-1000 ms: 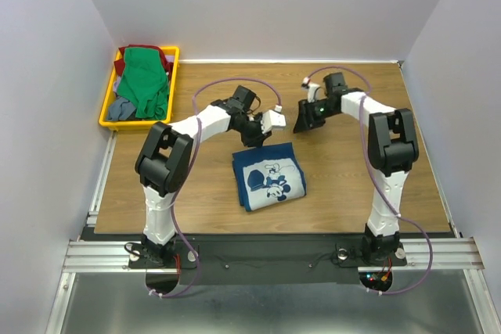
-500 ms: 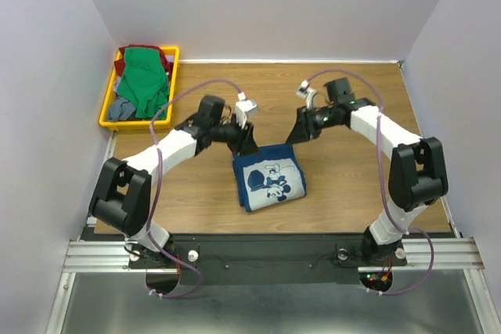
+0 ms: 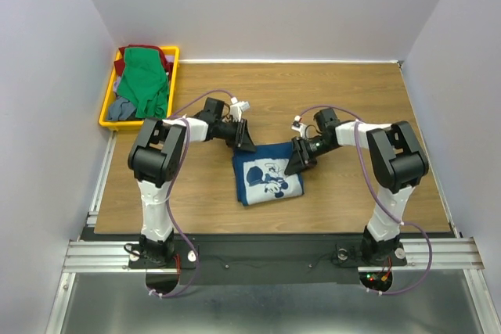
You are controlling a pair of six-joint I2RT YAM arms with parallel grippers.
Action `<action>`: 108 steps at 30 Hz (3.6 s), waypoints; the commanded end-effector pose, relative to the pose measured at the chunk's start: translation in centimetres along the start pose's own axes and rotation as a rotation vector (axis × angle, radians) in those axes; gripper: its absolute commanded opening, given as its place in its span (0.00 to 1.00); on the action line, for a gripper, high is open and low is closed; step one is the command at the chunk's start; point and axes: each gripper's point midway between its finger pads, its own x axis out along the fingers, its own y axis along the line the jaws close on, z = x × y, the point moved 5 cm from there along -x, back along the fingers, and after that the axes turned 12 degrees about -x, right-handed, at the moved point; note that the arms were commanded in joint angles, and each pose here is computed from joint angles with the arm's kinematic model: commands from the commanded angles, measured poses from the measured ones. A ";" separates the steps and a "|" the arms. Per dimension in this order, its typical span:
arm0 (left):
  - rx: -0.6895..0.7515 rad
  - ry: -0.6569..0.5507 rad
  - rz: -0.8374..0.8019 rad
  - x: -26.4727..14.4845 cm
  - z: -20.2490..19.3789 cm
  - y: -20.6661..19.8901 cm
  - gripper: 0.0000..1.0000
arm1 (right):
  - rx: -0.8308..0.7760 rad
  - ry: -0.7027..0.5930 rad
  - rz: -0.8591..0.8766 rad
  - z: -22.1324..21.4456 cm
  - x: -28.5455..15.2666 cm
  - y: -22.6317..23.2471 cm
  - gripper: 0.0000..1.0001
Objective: Fold and stack the t-shirts
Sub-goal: Fold the tshirt
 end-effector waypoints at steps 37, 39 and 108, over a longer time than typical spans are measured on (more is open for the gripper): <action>-0.171 0.111 -0.015 1.3 -5.2 1.4 0.12 | 0.017 -0.119 -0.106 1.9 1.7 -2.0 0.29; -0.160 0.095 0.041 1.1 -4.3 3.0 0.10 | 0.045 -0.132 -0.083 1.2 1.7 -1.5 0.30; 0.180 -0.180 -0.312 -9.6 4.4 -8.3 0.17 | 0.190 -0.133 0.061 2.3 6.2 -1.9 0.29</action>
